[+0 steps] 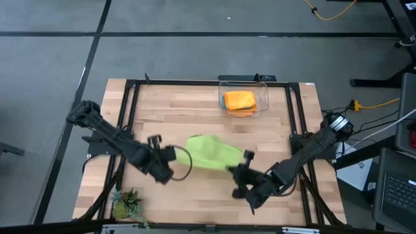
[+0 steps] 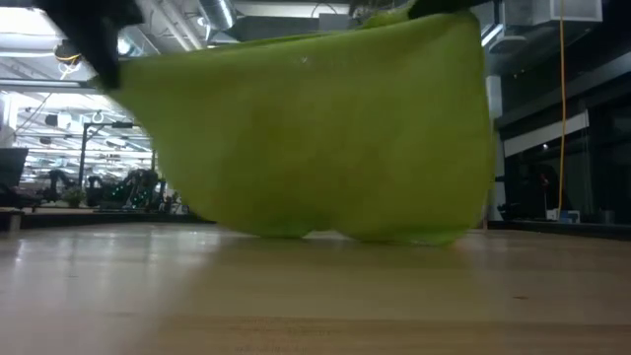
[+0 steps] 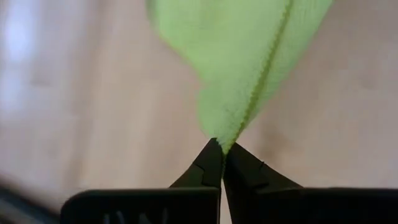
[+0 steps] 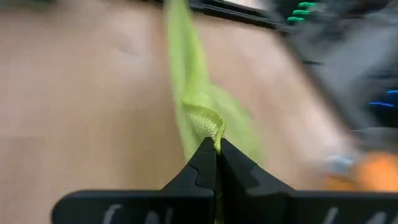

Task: Fold microfiber towels
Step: Fold the green microfiber towel

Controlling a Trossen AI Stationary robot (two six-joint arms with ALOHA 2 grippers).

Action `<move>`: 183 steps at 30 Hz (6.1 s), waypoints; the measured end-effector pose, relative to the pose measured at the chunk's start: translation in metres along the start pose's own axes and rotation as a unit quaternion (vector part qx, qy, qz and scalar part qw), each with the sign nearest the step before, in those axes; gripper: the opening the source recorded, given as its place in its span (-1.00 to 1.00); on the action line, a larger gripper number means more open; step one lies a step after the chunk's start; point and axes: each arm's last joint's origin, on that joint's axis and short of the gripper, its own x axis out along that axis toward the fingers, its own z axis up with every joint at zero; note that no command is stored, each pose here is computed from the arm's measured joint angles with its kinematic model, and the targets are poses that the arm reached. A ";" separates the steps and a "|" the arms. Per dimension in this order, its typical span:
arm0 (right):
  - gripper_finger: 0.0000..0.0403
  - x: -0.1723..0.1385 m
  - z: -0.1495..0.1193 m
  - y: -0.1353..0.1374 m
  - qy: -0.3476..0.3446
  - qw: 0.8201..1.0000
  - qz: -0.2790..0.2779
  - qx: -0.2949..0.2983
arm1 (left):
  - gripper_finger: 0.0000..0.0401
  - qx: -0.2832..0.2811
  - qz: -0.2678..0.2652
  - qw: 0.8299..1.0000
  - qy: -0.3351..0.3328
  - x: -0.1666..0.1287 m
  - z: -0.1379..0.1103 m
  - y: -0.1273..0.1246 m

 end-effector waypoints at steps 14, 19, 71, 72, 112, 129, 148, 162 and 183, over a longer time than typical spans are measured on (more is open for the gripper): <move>-0.98 0.002 0.023 0.027 -0.042 0.989 0.141 -0.001 | -1.00 -0.013 -0.120 0.993 -0.002 -0.034 -0.008 -0.029; -0.98 -0.025 0.070 0.017 -0.057 0.988 0.141 -0.030 | -1.00 -0.015 -0.197 0.980 -0.032 -0.084 0.009 -0.025; -0.98 0.102 -0.059 -0.048 0.021 0.996 -0.076 -0.048 | -1.00 -0.007 0.040 0.996 0.078 0.066 -0.004 0.030; -0.98 0.099 -0.059 -0.044 0.018 0.996 -0.070 -0.057 | -1.00 0.000 0.038 0.997 0.072 0.064 -0.006 0.026; -0.98 0.038 -0.090 0.020 -0.020 0.986 0.152 -0.064 | -1.00 0.021 -0.108 0.991 -0.072 0.079 -0.027 -0.029; -0.65 0.037 -0.095 0.023 0.033 0.970 0.238 -0.041 | -0.76 0.009 -0.137 0.989 -0.047 0.081 -0.025 -0.028; -0.22 0.025 -0.064 0.024 0.137 0.967 0.214 -0.003 | -0.26 0.051 -0.168 0.984 -0.028 0.037 0.002 -0.027; -0.21 0.077 -0.025 -0.026 0.146 0.969 0.077 0.183 | -0.29 0.072 -0.170 0.983 0.014 0.044 0.019 0.009; -0.21 0.181 -0.029 -0.095 0.177 0.937 0.262 0.149 | -0.34 0.113 -0.212 0.970 0.028 0.015 -0.008 -0.001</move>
